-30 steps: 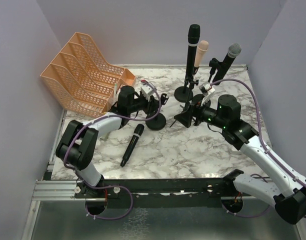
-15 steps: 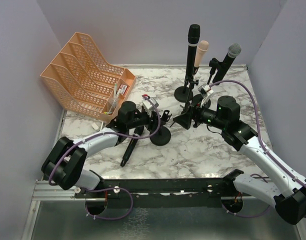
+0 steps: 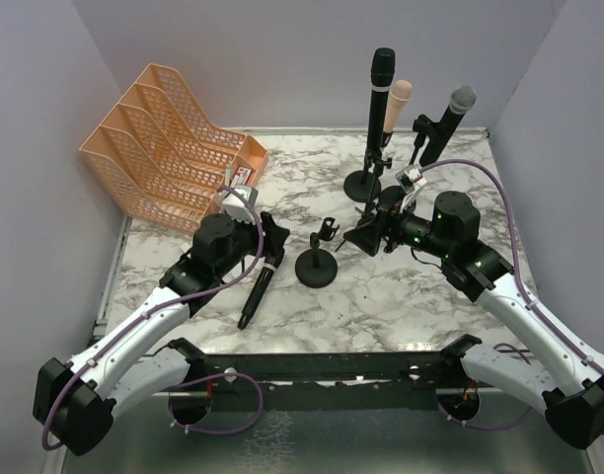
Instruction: Attach the microphones to the stand
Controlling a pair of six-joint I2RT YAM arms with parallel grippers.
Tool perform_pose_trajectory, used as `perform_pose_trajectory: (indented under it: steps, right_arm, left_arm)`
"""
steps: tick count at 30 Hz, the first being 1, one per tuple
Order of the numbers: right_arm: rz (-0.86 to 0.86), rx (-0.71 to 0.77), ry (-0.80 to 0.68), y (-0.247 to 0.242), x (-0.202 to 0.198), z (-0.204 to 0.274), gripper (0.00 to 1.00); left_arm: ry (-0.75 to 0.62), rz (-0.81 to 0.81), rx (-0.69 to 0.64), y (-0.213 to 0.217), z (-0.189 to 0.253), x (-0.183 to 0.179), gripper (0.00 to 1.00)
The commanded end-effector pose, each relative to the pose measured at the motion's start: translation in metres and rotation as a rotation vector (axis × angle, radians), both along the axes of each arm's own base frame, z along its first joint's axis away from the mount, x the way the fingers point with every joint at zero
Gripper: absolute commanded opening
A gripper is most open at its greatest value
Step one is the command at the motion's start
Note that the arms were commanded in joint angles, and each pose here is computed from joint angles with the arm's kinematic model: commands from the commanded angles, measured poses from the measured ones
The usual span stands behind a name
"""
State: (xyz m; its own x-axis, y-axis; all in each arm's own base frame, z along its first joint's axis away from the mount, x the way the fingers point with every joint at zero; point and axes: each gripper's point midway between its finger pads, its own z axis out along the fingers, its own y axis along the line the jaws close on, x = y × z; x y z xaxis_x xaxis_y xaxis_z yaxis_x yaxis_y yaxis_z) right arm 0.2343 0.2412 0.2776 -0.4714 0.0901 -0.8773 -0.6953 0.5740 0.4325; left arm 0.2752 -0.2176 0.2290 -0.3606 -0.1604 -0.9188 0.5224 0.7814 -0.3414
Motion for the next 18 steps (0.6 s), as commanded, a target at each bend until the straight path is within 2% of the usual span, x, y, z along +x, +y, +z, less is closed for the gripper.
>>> perform_pose_trajectory:
  steps: [1, 11, 18]
  right_arm:
    - [-0.039, 0.019, -0.001, 0.000, 0.005, 0.006, 0.68]
    - [-0.098, 0.009, 0.041, -0.005, 0.012, -0.006, 0.68]
    - [-0.115, -0.005, 0.057, -0.007, 0.015, -0.013, 0.68]
  left_arm:
    - [0.322, 0.320, 0.159, 0.063, -0.073, -0.017, 0.65]
    - [0.596, 0.312, 0.294, 0.064, -0.155, -0.042, 0.67]
    - [0.714, 0.294, 0.415, 0.066, -0.196, -0.049, 0.57]
